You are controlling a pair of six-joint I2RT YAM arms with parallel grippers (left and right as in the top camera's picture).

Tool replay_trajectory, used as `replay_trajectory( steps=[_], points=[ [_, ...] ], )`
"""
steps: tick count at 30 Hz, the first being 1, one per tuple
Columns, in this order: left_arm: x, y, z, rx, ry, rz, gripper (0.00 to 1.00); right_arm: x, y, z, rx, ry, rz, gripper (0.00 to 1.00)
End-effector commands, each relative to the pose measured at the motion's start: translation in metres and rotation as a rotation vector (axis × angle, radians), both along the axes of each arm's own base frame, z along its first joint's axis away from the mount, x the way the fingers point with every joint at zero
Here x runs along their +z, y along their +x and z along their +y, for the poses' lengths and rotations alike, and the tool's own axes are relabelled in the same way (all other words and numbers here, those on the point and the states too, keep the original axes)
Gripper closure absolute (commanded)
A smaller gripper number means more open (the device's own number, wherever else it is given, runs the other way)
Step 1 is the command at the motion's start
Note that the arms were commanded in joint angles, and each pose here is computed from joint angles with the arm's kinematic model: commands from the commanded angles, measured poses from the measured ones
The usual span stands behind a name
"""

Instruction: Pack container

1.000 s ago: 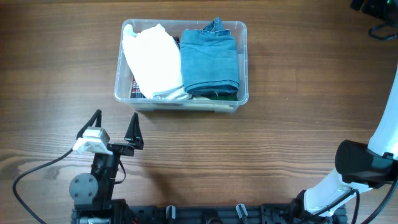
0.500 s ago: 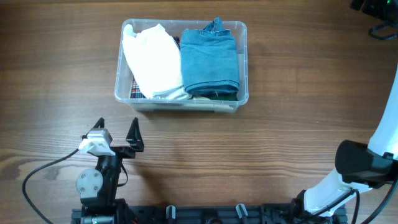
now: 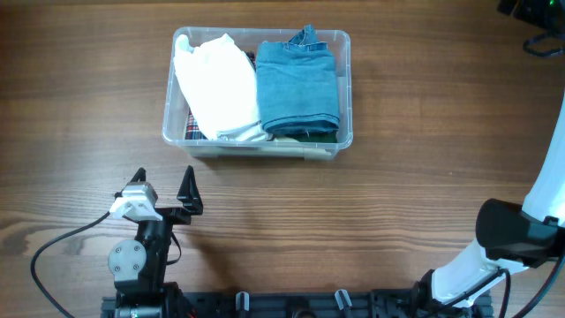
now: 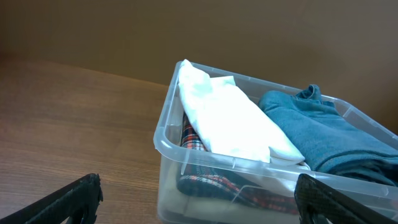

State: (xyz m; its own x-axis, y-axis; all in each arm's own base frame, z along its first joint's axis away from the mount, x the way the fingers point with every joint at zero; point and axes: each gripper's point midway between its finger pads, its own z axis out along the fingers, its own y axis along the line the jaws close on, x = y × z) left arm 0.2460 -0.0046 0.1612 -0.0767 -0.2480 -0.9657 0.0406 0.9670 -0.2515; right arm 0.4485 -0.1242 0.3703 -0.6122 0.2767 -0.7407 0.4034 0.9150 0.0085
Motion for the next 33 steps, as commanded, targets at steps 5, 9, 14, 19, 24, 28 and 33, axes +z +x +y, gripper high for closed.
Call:
replay_trajectory(
  steps=[5, 9, 14, 19, 24, 28, 33],
  points=[
    [-0.003, 0.0, 0.004, 0.019, -0.009, 0.005, 0.0, -0.001, 0.001, -0.001, -0.019, 0.007, -0.002, 0.0],
    [-0.003, 0.0, 0.004, 0.019, -0.009, 0.005, 0.0, -0.002, 0.001, -0.001, -0.018, 0.007, -0.002, 0.0],
    [-0.003, 0.0, 0.004, 0.019, -0.009, 0.005, 0.0, 0.021, -0.008, 0.018, 0.018, -0.003, -0.052, 0.0],
    [-0.003, 0.0, 0.004, 0.019, -0.009, 0.005, 0.0, 0.087, -0.051, 0.07, 0.125, -0.039, -0.211, 0.0],
    [-0.003, 0.0, 0.004, 0.019, -0.009, 0.005, 0.0, 0.076, -0.119, 0.096, 0.185, -0.008, -0.223, 0.0],
    [-0.003, 0.0, 0.004, 0.019, -0.009, 0.005, 0.0, 0.075, -0.133, 0.101, 0.19, 0.017, -0.487, 0.0],
    [-0.003, 0.0, 0.004, 0.019, -0.009, 0.005, 0.0, 0.052, -0.159, 0.103, 0.209, -0.032, -0.823, 0.0]
  ],
)
